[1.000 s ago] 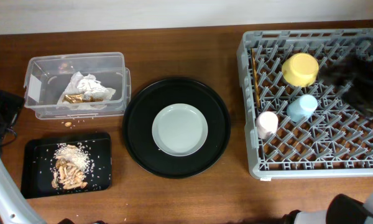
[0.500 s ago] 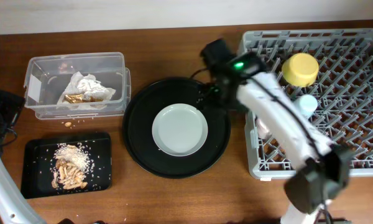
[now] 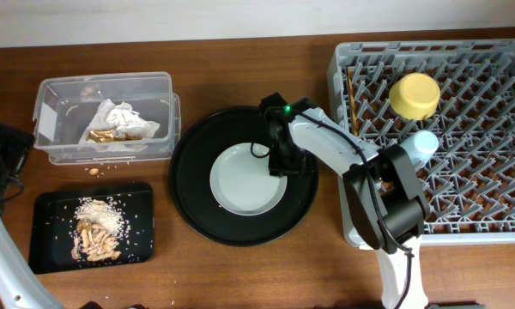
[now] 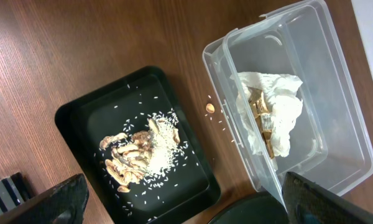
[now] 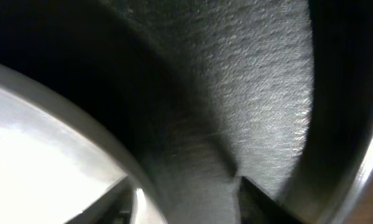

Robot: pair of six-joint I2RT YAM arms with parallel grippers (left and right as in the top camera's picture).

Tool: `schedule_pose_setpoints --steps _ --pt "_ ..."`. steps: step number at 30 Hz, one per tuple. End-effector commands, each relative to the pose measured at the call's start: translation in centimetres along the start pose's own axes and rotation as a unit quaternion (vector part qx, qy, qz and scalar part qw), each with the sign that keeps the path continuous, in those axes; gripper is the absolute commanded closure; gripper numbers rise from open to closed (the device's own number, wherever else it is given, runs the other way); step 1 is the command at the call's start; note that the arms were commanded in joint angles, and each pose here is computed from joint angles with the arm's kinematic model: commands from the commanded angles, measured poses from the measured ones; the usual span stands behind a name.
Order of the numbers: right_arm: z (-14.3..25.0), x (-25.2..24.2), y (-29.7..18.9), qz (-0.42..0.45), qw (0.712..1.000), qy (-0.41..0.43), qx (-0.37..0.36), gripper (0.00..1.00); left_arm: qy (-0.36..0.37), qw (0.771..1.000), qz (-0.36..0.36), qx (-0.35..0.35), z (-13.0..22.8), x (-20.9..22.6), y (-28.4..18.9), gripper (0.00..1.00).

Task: Sort waste into correct bins and load items into the dishwasher rack
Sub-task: 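Reach the right gripper to the white plate and grasp its rim, then lift the plate with the right gripper and stand it upright in the rack's back left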

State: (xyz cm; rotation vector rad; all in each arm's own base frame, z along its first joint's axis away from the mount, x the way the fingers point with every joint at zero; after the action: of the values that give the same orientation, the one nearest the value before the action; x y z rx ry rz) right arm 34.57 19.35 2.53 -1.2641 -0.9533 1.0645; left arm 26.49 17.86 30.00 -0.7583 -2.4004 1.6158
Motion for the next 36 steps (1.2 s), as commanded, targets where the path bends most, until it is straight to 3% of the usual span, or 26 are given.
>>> schedule_pose_setpoints --steps 1,3,4,5,7,11,15,19,24,27,30,36 --pt "0.5 0.0 1.2 0.011 1.0 -0.007 0.011 0.59 -0.003 1.0 0.002 0.0 0.0 0.0 0.0 0.01" --pt "0.5 0.1 1.2 0.009 1.0 -0.007 0.012 0.6 -0.003 1.0 0.002 0.001 0.0 0.0 0.0 0.01" --pt "0.6 0.1 1.2 0.007 1.0 -0.006 0.014 0.67 -0.003 1.0 0.002 0.0 0.0 0.0 0.0 0.01" --pt "0.7 0.2 1.2 0.006 1.0 -0.006 0.016 0.82 -0.003 1.0 0.002 0.0 0.0 0.0 0.0 0.01" --pt "0.8 0.1 0.9 0.006 1.0 -0.006 0.02 0.96 -0.003 1.0 0.002 0.001 0.0 0.0 0.0 0.01" --pt "0.2 -0.6 -2.0 0.004 1.0 -0.016 0.02 0.96 -0.003 1.0 0.002 0.001 0.0 0.0 0.0 0.01" --pt "-1.5 -1.9 -8.0 -0.018 0.999 -0.027 -0.01 0.96 -0.003 1.0 0.002 0.001 0.0 0.0 0.0 0.01" --pt "-5.0 -7.6 -18.1 -0.001 0.992 0.02 -0.122 0.96 -0.003 1.0 0.002 0.001 0.0 0.0 0.0 0.01" --pt "-7.3 -15.3 -26.5 0.044 0.962 0.104 -0.249 0.96 -0.003 1.0 0.002 0.001 0.0 0.0 0.0 0.01" --pt "-8.2 -18.5 -28.6 0.067 0.944 0.143 -0.29 0.96 -0.003 1.0 0.002 0.0 0.0 0.0 0.0 0.01" --pt "-9.1 -21.6 -29.1 0.149 0.911 0.201 -0.328 0.96 -0.003 1.0 0.002 0.0 0.0 0.0 0.0 0.01" --pt "-11.2 -21.1 -27.2 0.193 0.892 0.201 -0.354 0.96 -0.003 1.0 0.002 0.001 0.0 0.0 0.0 0.01"
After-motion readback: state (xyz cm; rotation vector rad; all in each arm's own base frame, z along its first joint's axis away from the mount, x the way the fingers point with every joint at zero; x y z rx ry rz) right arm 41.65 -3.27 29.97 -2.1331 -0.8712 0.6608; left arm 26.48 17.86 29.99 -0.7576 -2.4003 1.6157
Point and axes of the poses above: each gripper's point midway between its finger pads, its own y axis out along the fingers, its own x axis along the line the jaws close on, z = x × y, the point moved 2 cm from there along -y, back along the fingers, and after that the axes turned 8 degrees about y, right-handed, at the moved point
